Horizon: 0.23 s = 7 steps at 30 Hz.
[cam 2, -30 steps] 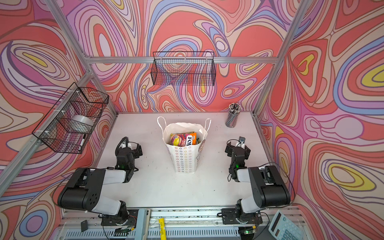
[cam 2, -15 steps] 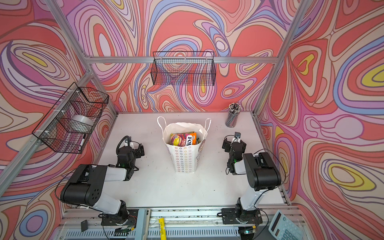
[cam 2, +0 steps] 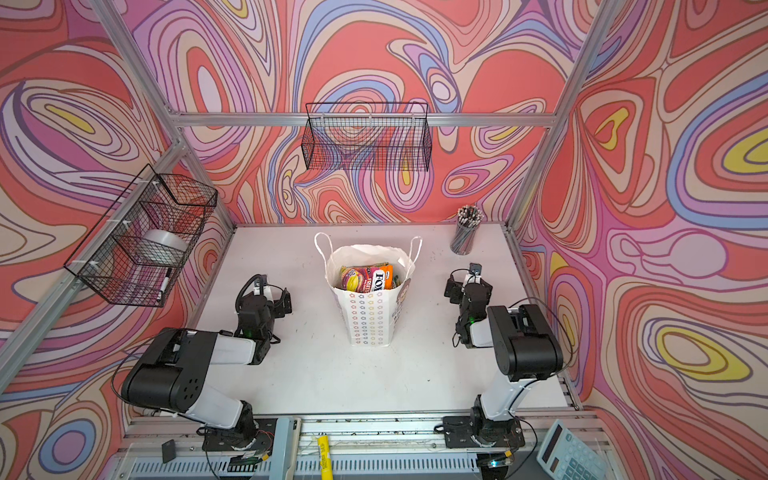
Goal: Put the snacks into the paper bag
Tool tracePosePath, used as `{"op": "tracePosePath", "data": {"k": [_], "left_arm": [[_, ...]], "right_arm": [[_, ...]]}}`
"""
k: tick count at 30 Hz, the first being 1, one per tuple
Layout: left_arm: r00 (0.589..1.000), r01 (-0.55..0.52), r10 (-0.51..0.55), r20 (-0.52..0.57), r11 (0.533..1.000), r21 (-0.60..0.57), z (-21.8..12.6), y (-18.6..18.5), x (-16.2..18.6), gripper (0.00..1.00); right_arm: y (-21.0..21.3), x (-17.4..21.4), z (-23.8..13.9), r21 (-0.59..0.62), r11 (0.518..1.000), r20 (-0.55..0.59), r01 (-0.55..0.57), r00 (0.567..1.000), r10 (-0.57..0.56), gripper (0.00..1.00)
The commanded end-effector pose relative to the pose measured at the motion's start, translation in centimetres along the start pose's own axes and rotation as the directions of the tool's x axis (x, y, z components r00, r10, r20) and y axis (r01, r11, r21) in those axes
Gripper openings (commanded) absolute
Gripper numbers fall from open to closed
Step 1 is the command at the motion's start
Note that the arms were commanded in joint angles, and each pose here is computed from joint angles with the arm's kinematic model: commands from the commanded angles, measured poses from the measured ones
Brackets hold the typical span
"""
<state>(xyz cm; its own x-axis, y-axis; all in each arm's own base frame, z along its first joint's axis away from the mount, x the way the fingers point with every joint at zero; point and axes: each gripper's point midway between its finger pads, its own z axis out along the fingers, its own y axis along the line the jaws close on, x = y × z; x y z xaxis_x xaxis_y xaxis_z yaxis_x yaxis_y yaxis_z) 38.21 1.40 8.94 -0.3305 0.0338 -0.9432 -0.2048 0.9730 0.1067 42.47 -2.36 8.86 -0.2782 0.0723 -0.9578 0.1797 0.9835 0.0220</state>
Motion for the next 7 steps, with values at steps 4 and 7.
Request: {"op": "tracePosePath", "data": {"k": [4, 7], "left_arm": [[0.997, 0.053, -0.048, -0.059, 0.994, 0.096, 1.3, 0.1, -0.1, 1.0], [0.999, 0.025, -0.02, -0.03, 0.985, 0.171, 0.9, -1.1, -0.3, 1.0]], "right_arm": [[0.2, -0.3, 0.0, -0.012, 1.0, 0.011, 0.008, 1.0, -0.008, 0.99], [0.2, -0.2, 0.0, -0.011, 1.0, 0.009, 0.007, 1.0, -0.007, 0.98]]}}
